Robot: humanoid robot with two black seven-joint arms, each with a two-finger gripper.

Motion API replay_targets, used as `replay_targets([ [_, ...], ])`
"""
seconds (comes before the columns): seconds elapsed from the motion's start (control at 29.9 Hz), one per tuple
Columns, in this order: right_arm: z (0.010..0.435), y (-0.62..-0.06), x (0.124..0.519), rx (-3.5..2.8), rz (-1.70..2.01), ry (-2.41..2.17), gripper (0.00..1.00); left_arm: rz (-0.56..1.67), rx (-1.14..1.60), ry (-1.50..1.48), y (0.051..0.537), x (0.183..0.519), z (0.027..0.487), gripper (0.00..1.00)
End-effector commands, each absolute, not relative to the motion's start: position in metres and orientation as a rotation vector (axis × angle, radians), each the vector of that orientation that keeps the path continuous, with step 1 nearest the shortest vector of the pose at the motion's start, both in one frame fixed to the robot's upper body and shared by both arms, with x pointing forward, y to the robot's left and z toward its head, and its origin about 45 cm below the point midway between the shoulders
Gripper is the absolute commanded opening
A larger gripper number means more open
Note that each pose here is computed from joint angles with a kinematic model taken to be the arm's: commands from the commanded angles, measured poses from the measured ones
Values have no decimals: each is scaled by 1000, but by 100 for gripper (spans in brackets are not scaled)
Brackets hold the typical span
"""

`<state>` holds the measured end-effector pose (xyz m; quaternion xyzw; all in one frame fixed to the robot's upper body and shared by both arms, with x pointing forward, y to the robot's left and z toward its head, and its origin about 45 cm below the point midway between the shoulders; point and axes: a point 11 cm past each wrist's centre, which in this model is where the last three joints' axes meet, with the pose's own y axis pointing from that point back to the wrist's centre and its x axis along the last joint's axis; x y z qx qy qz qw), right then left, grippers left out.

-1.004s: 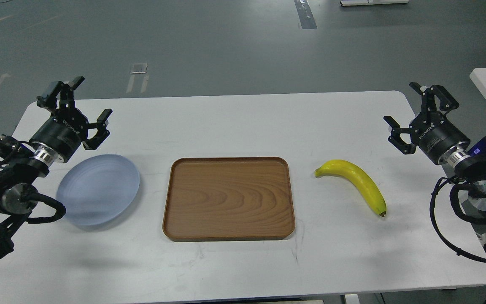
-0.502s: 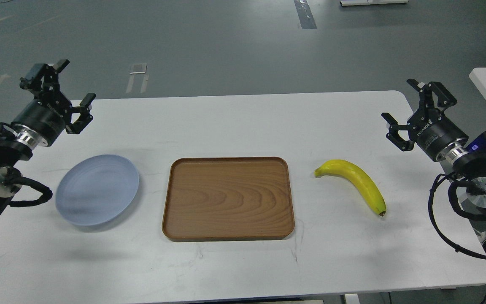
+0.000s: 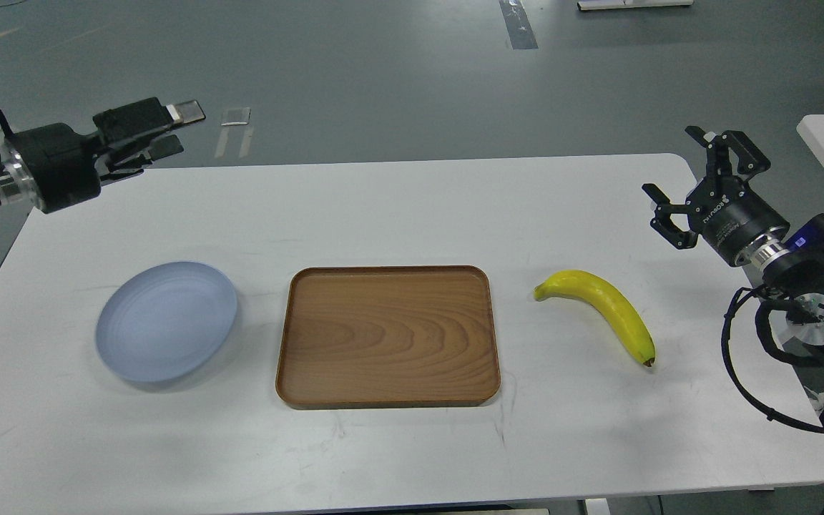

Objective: Place banana on plate with both arms
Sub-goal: 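Move the left gripper down toward the rim of the light blue plate, then grip the edge of the light blue plate with the left gripper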

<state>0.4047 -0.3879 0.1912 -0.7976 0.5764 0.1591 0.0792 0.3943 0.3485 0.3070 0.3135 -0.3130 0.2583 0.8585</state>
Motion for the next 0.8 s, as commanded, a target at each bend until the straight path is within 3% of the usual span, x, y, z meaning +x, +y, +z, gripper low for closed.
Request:
replay_targets([
  [0.0,190,-385,405,-2388,482,1717,100,408,911,-786,368,381,279,100],
  [0.17,193,-382,407,-2390,476,1706,100,352,1153,-834,420,368,227,100],
  [0.37,192,-382,407,-2391,479,1707,100,365,1264,-756,458,355,199,98],
  [0.77,191,-378,406,-2407,482,1693,100,389,1353,-616,489,329,146,85],
])
